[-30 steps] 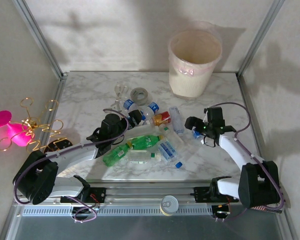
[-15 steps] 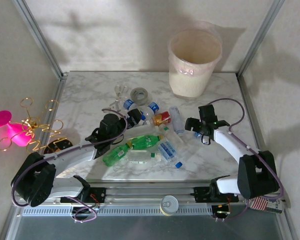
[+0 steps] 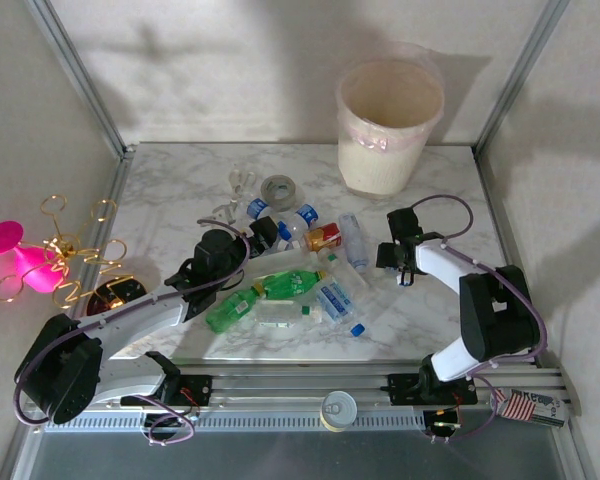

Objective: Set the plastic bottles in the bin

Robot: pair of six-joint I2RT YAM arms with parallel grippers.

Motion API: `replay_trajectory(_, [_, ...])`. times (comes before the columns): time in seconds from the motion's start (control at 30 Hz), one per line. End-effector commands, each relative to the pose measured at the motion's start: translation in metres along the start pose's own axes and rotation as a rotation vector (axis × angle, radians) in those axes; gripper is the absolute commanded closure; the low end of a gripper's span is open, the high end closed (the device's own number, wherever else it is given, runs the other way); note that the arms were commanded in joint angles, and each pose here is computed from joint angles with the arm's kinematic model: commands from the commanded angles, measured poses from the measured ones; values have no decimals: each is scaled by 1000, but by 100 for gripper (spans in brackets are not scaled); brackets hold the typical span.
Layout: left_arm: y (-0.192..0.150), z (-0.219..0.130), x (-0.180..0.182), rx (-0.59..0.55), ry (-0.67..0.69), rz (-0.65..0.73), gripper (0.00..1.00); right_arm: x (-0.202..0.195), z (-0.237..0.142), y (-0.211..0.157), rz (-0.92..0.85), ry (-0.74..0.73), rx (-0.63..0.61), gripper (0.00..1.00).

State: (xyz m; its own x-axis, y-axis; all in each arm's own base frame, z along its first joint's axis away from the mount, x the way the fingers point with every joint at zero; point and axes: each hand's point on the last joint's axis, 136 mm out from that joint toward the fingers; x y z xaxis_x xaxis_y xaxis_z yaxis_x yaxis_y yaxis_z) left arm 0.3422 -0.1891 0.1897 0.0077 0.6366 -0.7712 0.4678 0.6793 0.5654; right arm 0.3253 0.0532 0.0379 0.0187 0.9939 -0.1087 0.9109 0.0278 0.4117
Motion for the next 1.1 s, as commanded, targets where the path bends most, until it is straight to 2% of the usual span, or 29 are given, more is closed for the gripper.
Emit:
replay_trajectory(0.0, [4, -4, 7, -22, 22, 0, 0, -2, 1, 9, -14, -30, -21, 22])
replay_trajectory(0.27, [5, -4, 8, -28, 26, 0, 0, -2, -2, 11, -4, -26, -40, 38])
replay_trajectory(0.5, [7, -2, 8, -38, 19, -7, 0, 12, -37, 35, 19, 100, -180, 43])
replay_trajectory(0.77, [9, -1, 10, -52, 26, -7, 0, 38, -117, 75, 36, 357, -452, 49])
replay_trajectory(1.07, [18, -16, 29, -97, 57, -22, 0, 66, -235, 134, 35, 671, -772, 52])
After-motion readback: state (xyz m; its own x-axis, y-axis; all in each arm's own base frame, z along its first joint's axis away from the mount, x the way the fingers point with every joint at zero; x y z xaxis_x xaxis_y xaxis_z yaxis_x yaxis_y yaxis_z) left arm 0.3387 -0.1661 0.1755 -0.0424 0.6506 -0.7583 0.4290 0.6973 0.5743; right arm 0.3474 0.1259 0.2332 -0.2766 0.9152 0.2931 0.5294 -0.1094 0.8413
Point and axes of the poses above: each hand's point on the last joint's axis, 136 mm out from that joint toward the fingers, its own z axis out along the fingers, its own x axis along the line the jaws close on, y = z × x, and after that the axes turned 7 degrees about -z, right-handed
